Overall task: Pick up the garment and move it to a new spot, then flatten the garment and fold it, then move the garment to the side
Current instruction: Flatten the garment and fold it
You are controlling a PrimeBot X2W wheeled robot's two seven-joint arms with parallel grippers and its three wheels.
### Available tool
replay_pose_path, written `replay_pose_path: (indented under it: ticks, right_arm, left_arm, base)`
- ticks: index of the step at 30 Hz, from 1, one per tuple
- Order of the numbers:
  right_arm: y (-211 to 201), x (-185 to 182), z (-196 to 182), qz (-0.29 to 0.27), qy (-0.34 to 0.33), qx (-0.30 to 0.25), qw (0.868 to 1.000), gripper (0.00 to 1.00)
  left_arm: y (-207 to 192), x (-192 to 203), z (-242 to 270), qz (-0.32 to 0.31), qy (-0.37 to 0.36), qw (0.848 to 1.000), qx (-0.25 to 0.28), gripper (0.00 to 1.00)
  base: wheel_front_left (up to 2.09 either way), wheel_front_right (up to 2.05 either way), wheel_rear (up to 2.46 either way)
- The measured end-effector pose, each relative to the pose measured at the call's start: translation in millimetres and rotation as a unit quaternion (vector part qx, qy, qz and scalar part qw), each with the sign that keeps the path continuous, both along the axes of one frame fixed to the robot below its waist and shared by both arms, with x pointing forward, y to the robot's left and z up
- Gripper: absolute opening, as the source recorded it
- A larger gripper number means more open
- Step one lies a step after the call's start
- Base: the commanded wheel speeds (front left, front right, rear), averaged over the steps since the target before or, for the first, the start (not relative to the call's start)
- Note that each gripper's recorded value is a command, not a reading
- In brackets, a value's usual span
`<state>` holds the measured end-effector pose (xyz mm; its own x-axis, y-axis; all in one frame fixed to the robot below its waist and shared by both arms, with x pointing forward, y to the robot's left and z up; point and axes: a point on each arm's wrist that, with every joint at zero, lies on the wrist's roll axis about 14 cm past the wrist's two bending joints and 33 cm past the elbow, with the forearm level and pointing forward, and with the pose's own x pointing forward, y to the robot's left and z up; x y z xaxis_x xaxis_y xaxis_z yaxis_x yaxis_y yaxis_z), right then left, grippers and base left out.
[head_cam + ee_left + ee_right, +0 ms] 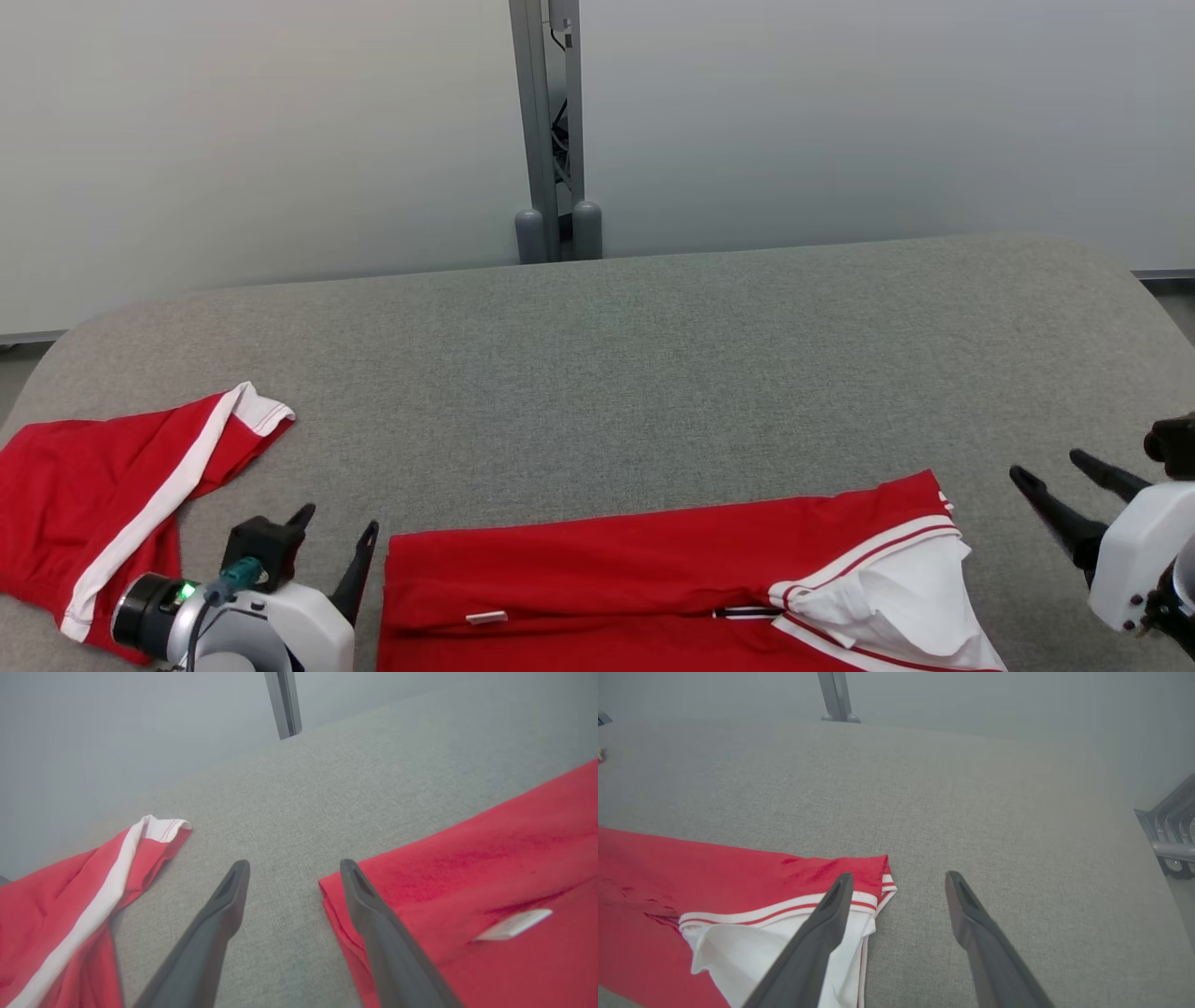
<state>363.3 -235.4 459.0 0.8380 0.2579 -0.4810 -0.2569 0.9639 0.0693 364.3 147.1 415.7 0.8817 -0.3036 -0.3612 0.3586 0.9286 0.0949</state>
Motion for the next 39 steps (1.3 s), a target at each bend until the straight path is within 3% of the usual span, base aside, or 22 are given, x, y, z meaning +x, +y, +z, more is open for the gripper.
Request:
replay_pose_path:
  ticks: [3,4,7,11,17,22,39]
  right_arm:
    - [-0.8,16.3,30.0,-0.018,-0.085,0.022,0.996,1.0]
    - [9.6,24.2,53.5,-0.031,-0.152,0.071,0.985,1.0]
    - [13.5,23.3,61.7,-0.05,-0.204,0.105,0.972,1.0]
    - [11.3,21.0,62.4,-0.068,-0.245,0.102,0.962,1.0]
    - [16.6,14.9,59.7,-0.1,-0.267,0.112,0.952,1.0]
    - [27.4,-0.9,30.8,-0.115,-0.235,0.114,0.959,1.0]
    - [42.0,-4.6,23.8,-0.117,-0.224,0.137,0.958,1.0]
  left_arm:
    - [4.4,15.2,22.2,0.037,-0.042,0.998,-0.027,1.0]
    - [4.3,25.7,40.2,0.06,-0.07,0.995,-0.051,1.0]
    - [3.7,46.6,96.3,0.102,-0.151,0.977,-0.11,1.0]
    - [5.3,37.8,118.4,0.124,-0.206,0.963,-0.124,1.0]
    - [13.5,22.6,130.4,0.166,-0.255,0.947,-0.107,1.0]
    - [13.7,7.9,124.9,0.182,-0.259,0.944,-0.097,1.0]
    - [19.4,-9.1,96.3,0.183,-0.221,0.954,-0.089,1.0]
  base:
    - [0.0,0.0,0.0]
    - [0.0,0.0,0.0]
    - [0.0,0.0,0.0]
    - [0.0,0.0,0.0]
    - [0.0,0.0,0.0]
    - [0.0,0.0,0.0]
    - [0.0,0.0,0.0]
